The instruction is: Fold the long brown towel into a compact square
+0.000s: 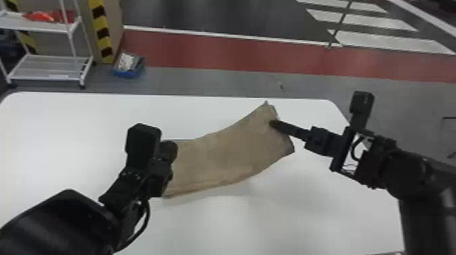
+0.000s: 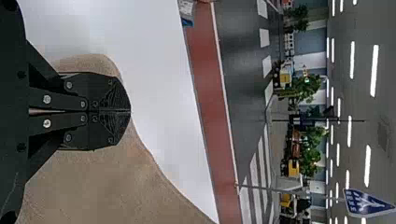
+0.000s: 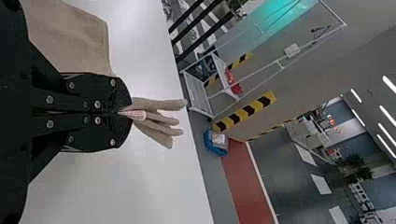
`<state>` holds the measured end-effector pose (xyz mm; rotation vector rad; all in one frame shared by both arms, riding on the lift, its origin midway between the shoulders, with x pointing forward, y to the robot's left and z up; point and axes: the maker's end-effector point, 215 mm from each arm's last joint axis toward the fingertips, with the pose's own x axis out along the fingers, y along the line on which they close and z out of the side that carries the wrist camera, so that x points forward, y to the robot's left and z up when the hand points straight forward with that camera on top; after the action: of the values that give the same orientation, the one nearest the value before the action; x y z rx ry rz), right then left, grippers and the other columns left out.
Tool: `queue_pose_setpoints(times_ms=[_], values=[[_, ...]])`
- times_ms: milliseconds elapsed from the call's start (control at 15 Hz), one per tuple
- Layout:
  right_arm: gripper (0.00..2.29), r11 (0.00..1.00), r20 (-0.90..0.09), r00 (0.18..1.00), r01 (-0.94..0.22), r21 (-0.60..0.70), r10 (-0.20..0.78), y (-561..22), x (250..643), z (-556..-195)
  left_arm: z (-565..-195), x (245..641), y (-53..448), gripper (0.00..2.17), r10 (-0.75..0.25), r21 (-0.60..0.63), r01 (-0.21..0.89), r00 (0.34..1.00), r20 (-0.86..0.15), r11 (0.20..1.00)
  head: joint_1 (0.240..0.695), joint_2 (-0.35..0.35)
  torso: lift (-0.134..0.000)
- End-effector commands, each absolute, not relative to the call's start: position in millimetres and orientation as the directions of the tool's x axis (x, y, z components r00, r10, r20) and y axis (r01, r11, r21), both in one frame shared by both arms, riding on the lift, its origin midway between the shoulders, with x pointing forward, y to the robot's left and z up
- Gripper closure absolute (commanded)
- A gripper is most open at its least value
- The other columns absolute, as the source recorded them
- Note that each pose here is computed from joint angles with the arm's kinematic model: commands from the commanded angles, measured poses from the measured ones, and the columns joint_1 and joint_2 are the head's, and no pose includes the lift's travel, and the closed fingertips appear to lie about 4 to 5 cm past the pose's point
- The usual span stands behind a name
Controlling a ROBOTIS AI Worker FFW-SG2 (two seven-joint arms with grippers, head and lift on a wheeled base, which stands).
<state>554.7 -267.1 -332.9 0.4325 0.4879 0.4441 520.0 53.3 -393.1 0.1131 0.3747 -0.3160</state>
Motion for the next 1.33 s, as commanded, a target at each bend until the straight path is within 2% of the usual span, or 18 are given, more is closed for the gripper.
queue_pose_setpoints(times_ms=[0,267,533,800,1267], values=[[1.29,0.828,-0.357,0.802,-0.277,0.487,0.478,-286.2,560.4,-333.9,-417.3,518.4,72.6,2.15,-0.277,0.046,0.325,0.864,-0.421,0.944,0.695,-0.213,-0.124],[1.29,0.83,-0.352,0.802,-0.293,0.474,0.484,-283.1,569.8,-322.0,-436.2,508.3,75.5,2.15,-0.32,-0.01,0.355,0.83,-0.456,0.935,0.695,-0.219,-0.124],[1.29,0.814,-0.398,0.75,-0.315,0.488,0.529,-244.6,562.5,-333.5,-422.7,513.4,58.5,2.15,-0.362,-0.064,0.371,0.834,-0.415,0.927,0.695,-0.206,-0.124],[1.29,0.805,-0.382,0.742,-0.35,0.479,0.55,-225.3,568.4,-318.7,-411.2,527.0,42.2,2.15,-0.43,-0.138,0.409,0.827,-0.361,0.902,0.695,-0.186,-0.124],[1.29,0.765,-0.331,0.733,-0.388,0.514,0.594,-196.4,577.8,-291.5,-425.3,536.9,28.7,2.15,-0.486,-0.17,0.457,0.783,-0.389,0.873,0.695,-0.179,-0.124]])
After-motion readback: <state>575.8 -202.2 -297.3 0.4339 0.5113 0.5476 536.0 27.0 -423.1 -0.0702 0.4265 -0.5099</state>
